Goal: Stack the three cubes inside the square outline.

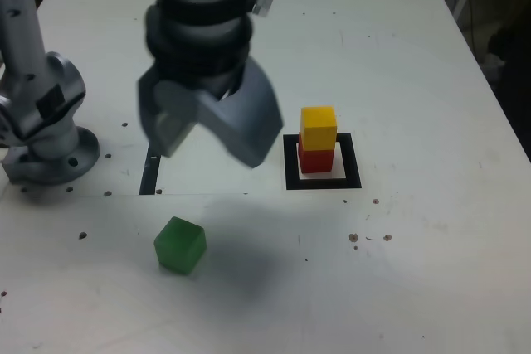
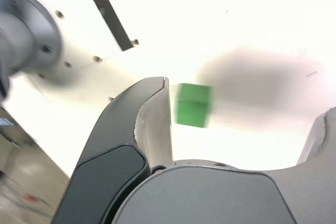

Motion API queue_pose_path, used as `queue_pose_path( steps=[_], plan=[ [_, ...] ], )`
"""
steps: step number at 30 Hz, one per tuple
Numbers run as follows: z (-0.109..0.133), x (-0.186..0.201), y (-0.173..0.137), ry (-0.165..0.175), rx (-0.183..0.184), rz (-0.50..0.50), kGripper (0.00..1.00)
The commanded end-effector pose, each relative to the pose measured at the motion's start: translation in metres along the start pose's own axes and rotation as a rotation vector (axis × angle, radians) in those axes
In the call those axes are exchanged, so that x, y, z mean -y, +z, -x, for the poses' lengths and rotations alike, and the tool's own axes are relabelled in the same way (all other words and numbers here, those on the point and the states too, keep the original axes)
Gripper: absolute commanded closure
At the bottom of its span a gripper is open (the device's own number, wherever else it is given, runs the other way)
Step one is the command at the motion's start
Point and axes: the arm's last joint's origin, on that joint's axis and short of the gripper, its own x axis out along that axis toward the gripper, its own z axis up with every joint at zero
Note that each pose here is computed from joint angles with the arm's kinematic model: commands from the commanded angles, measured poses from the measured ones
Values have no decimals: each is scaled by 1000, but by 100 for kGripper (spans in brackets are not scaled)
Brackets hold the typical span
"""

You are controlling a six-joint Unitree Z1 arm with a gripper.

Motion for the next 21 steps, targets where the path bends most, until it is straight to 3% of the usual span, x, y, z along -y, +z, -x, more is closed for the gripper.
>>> queue_pose_path(
  steps=[1,5,11,16,21],
  plan=[
    [-2,9,-7,28,-5,-75,3],
    [-18,16,-14,39,-49,-151,3],
    [-71,24,-4,-18,-81,-171,4],
    [-90,34,3,-67,-81,-144,6],
    [-86,37,4,-73,-47,-100,6]
  ],
)
